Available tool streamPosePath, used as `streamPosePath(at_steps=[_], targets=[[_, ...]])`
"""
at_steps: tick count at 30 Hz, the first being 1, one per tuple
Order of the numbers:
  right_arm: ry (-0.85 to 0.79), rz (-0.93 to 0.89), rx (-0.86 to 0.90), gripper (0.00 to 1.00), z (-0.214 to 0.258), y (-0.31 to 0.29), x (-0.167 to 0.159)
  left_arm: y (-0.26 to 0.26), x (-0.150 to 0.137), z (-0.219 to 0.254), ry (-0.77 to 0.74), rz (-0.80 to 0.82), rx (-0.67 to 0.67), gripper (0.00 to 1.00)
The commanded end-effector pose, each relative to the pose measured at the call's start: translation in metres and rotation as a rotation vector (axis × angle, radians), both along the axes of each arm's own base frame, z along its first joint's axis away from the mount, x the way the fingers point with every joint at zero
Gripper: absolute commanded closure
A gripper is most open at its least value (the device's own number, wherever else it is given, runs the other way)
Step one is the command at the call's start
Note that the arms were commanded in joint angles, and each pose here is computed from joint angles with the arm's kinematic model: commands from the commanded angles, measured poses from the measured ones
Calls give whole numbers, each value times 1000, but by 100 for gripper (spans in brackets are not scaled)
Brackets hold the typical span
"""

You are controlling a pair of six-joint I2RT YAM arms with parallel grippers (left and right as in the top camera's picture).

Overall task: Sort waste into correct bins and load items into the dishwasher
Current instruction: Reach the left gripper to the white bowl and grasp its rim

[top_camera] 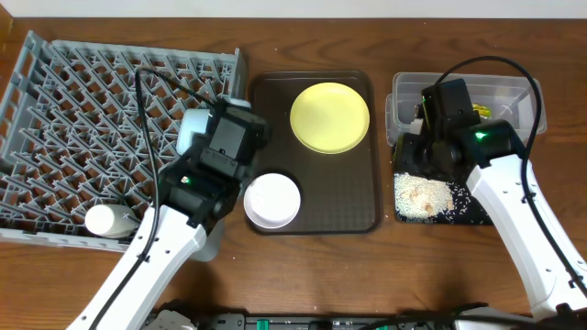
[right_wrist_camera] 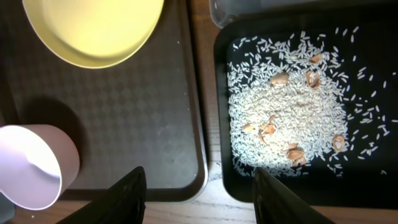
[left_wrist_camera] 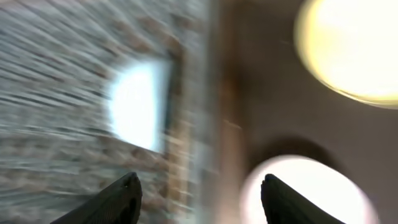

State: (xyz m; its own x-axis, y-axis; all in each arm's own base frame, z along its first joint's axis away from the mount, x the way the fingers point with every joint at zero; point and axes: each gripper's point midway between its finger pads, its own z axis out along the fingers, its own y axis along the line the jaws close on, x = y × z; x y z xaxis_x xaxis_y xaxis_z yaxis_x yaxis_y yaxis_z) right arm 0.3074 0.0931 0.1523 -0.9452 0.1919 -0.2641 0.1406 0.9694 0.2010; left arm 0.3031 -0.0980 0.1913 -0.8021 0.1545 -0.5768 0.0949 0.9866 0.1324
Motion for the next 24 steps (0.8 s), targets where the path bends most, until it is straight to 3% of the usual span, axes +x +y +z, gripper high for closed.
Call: streamPosePath(at_steps=[1, 3, 5, 8, 10, 13, 17, 22, 24], targets=[[-24, 4, 1, 47, 5, -1, 1, -48, -33, -39, 233, -24, -250, 36], [-29, 4, 2, 47, 6, -1, 3, -54, -42, -57, 286, -43, -222, 37], [-31, 9, 3, 47, 6, 1, 2, -62, -52, -77, 344, -70, -185, 46], [-30, 13, 2, 47, 6, 2, 2, -71, -62, -104, 421, -100, -123, 79], [-30, 13, 2, 47, 6, 1, 2, -73, -62, -122, 456, -101, -73, 91], [-30, 20, 2, 47, 6, 4, 1, -84, -59, -147, 496, -112, -68, 92], [-30, 21, 2, 47, 6, 4, 1, -122, -63, -163, 559, -185, -202, 92], [-30, 23, 2, 47, 6, 5, 1, -168, -63, -122, 554, -332, -409, 92], [-30, 23, 2, 47, 6, 5, 1, -174, -61, -97, 506, -409, -432, 90]])
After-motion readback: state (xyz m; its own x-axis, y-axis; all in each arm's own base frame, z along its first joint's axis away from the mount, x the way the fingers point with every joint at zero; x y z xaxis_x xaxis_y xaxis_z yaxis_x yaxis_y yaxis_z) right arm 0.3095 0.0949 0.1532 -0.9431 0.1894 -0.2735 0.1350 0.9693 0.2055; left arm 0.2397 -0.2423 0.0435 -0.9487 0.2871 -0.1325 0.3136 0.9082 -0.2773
